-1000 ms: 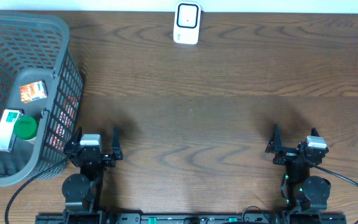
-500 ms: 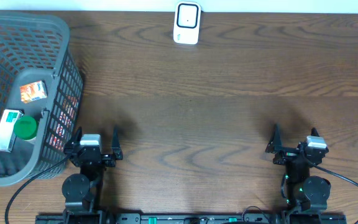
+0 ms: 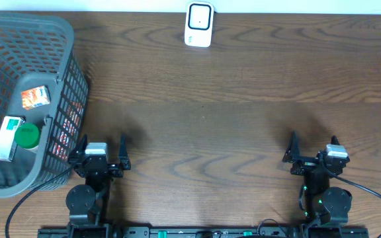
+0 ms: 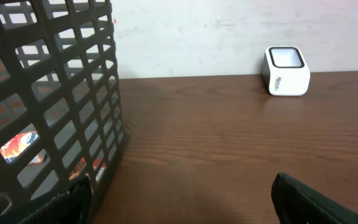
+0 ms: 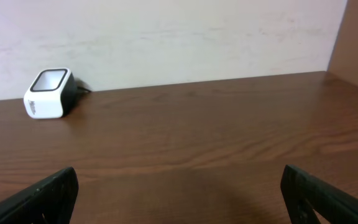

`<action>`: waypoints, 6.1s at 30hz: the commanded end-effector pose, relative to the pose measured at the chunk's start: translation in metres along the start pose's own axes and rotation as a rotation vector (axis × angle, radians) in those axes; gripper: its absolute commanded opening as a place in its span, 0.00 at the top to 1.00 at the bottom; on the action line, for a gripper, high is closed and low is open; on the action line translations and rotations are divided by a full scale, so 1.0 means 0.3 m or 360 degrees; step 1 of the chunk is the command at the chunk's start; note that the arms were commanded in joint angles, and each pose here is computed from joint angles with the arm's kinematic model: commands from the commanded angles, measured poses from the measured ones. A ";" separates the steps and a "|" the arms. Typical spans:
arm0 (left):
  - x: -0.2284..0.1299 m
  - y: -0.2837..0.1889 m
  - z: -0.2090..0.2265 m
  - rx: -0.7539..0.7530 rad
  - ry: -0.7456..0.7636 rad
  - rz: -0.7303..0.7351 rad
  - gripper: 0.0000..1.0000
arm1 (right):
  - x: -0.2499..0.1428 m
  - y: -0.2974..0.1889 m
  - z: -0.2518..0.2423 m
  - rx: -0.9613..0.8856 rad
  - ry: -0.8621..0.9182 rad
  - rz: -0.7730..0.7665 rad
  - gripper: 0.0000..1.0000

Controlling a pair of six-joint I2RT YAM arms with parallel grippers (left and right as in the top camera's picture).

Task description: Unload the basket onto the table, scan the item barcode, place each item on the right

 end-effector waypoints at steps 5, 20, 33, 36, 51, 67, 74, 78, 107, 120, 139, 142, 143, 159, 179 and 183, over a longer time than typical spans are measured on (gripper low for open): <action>-0.040 0.007 0.009 0.0029 -0.0028 0.0052 0.08 | -0.001 -0.001 0.005 0.0018 -0.0021 0.0000 0.01; -0.039 0.008 0.009 0.0028 -0.0027 0.0049 0.08 | -0.001 -0.001 0.005 0.0018 -0.0021 0.0000 0.01; -0.029 0.002 -0.046 -0.0330 -0.0085 0.0049 0.08 | -0.001 -0.001 0.005 0.0018 -0.0021 0.0000 0.01; -0.019 -0.012 -0.084 -0.0586 -0.0075 0.0065 0.08 | -0.001 -0.001 0.005 0.0017 -0.0021 0.0000 0.01; 0.369 -0.031 -0.160 -0.0820 -0.0157 0.0192 0.07 | -0.001 -0.001 0.005 0.0018 -0.0021 0.0000 0.01; 0.874 0.057 -0.163 -0.0400 -0.0349 0.0485 0.08 | -0.001 -0.001 0.005 0.0018 -0.0022 0.0000 0.01; 1.000 0.084 0.011 0.0389 -0.0676 0.0426 0.07 | -0.001 -0.001 0.005 0.0018 -0.0021 0.0000 0.01; 0.943 0.141 0.186 0.0819 -0.1084 0.0545 0.08 | -0.002 -0.001 0.005 0.0018 -0.0021 0.0001 0.01; 0.329 0.335 0.694 0.1977 -0.1670 0.1347 0.11 | -0.001 -0.001 0.005 0.0017 -0.0021 0.0000 0.01; 0.225 0.386 0.735 0.2008 -0.1683 0.1473 0.10 | -0.001 -0.001 0.005 0.0018 -0.0021 0.0000 0.01; 0.243 0.391 0.726 0.1931 -0.1734 0.1442 0.09 | -0.001 -0.001 0.005 0.0017 -0.0021 0.0000 0.01; 0.272 0.385 0.720 0.1914 -0.1729 0.1383 0.09 | -0.001 -0.001 0.005 0.0017 -0.0021 0.0000 0.01; 0.285 0.382 0.718 0.1905 -0.1725 0.1355 0.09 | -0.001 -0.001 0.005 0.0017 -0.0021 0.0000 0.01; 0.339 0.368 0.703 0.1859 -0.1715 0.1256 0.09 | -0.002 -0.001 0.005 0.0018 -0.0021 0.0001 0.01; 0.160 0.452 0.747 0.1860 -0.1649 0.1552 0.09 | -0.001 -0.001 0.005 0.0017 -0.0021 0.0000 0.01; 0.125 0.461 0.754 0.1866 -0.1646 0.1610 0.09 | -0.001 -0.001 0.005 0.0017 -0.0021 0.0000 0.01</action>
Point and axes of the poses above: each gripper's point midway between its finger pads, its own y axis out along the fingers, its own z axis along the line the jaws close on, x = y × z, the point moved 10 cm from there along -y, back along the fingers, and after that the axes turned 8 degrees about -y, right-handed, at the moved point
